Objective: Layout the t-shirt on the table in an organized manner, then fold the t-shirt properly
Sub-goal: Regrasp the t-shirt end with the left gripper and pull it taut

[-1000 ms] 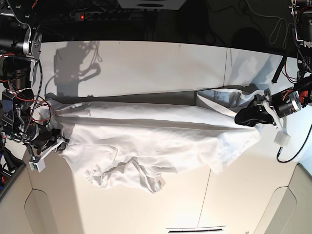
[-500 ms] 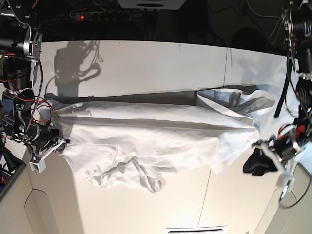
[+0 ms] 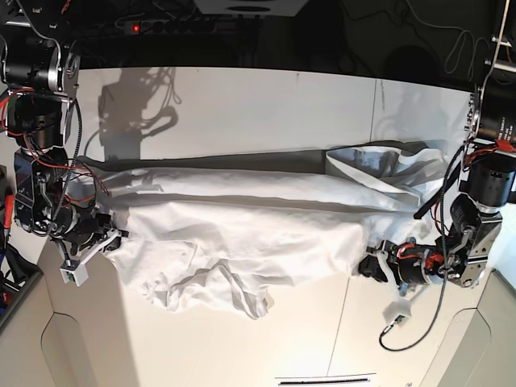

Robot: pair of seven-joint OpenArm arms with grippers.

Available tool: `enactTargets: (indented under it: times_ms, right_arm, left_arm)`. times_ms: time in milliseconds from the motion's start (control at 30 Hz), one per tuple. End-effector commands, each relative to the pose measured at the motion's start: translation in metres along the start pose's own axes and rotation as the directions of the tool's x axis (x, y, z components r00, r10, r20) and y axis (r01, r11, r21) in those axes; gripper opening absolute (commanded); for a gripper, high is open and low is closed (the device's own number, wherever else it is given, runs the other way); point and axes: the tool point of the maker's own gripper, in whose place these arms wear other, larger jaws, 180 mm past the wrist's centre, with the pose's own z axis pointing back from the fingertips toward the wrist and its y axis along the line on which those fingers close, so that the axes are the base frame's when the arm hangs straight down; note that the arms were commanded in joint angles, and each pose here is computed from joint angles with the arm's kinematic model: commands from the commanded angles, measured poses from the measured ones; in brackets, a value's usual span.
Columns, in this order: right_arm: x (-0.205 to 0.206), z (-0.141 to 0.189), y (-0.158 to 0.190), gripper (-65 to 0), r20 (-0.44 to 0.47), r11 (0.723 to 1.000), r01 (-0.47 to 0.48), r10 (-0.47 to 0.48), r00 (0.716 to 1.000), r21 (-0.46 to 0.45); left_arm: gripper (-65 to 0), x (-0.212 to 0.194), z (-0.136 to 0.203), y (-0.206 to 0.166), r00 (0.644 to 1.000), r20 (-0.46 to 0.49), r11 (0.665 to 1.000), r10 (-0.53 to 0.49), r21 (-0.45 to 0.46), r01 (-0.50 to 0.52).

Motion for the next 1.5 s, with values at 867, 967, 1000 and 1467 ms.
enactTargets:
  times_ms: [867,967,1000,1467]
  right_arm:
    - [-0.014,0.005,-0.033,-65.0,-0.02,0.988,-0.018,0.015,1.0,-0.154]
    - [-0.014,0.005,-0.033,-65.0,-0.019,0.988,-0.018,0.015,1.0,-0.154]
    - [-0.014,0.005,-0.033,-65.0,-0.02,0.988,-0.018,0.015,1.0,-0.154]
    - [-0.012,0.005,-0.031,-65.0,-0.007,0.99,-0.003,0.002,1.0,-0.142]
  left_arm:
    - [-65.0,-0.098,0.156,-0.018,0.871,0.024,0.805,0.49,-0.395,-0.442]
    - [-42.3,-0.094,0.161,-0.011,0.863,0.059,0.808,0.502,-0.386,-0.445]
    - [-32.8,-0.09,0.163,-0.007,0.854,0.09,0.809,0.513,-0.384,-0.445]
    - [-27.6,-0.036,0.11,0.037,0.964,0.229,0.991,0.134,-0.005,-0.137]
